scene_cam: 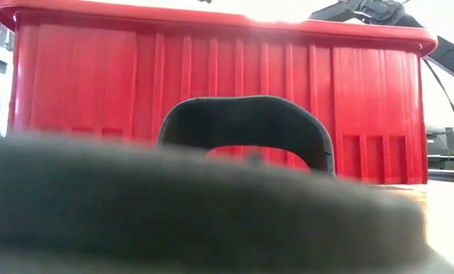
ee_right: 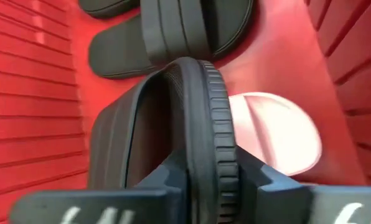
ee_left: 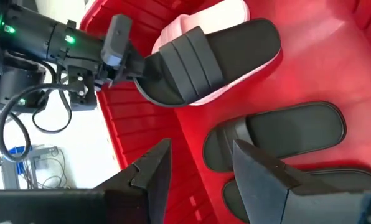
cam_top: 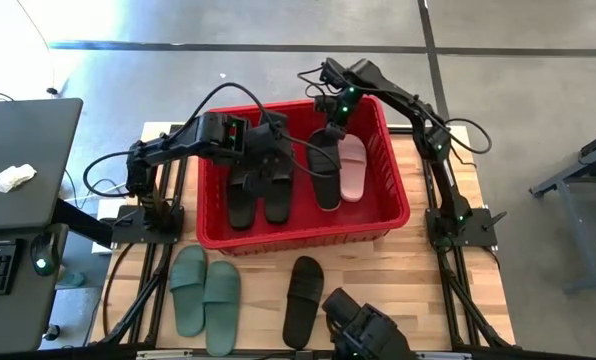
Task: Pick and place slides into bin
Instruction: Stack the black slipper on top of the pink slipper in the red bin
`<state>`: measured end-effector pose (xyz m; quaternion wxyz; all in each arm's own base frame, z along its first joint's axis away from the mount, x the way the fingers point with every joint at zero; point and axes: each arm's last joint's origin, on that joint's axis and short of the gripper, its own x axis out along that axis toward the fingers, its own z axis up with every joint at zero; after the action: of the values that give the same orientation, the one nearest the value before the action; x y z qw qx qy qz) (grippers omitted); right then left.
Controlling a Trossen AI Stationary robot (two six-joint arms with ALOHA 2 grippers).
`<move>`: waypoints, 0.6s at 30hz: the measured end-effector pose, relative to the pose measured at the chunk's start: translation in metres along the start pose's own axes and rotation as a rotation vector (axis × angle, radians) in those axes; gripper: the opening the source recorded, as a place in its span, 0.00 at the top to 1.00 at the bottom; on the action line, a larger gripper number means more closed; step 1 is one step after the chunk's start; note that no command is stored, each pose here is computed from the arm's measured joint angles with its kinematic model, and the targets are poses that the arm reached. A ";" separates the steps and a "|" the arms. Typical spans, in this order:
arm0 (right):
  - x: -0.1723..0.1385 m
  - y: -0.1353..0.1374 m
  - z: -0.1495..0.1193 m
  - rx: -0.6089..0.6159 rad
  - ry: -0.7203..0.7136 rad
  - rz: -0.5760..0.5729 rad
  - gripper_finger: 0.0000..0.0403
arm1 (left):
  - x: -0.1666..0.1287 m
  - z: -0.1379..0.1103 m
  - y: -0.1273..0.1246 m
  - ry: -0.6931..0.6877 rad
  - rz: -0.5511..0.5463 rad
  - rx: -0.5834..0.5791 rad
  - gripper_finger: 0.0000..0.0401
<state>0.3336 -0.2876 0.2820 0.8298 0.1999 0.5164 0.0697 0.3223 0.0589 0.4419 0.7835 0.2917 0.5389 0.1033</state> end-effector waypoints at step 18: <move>0.017 0.015 0.018 -0.106 0.077 -0.277 0.63 | 0.000 0.001 0.001 -0.007 0.007 -0.004 0.62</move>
<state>0.3590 -0.2728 0.2808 0.8203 0.0801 0.5662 -0.0107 0.3234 0.0591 0.4422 0.7856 0.2922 0.5349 0.1061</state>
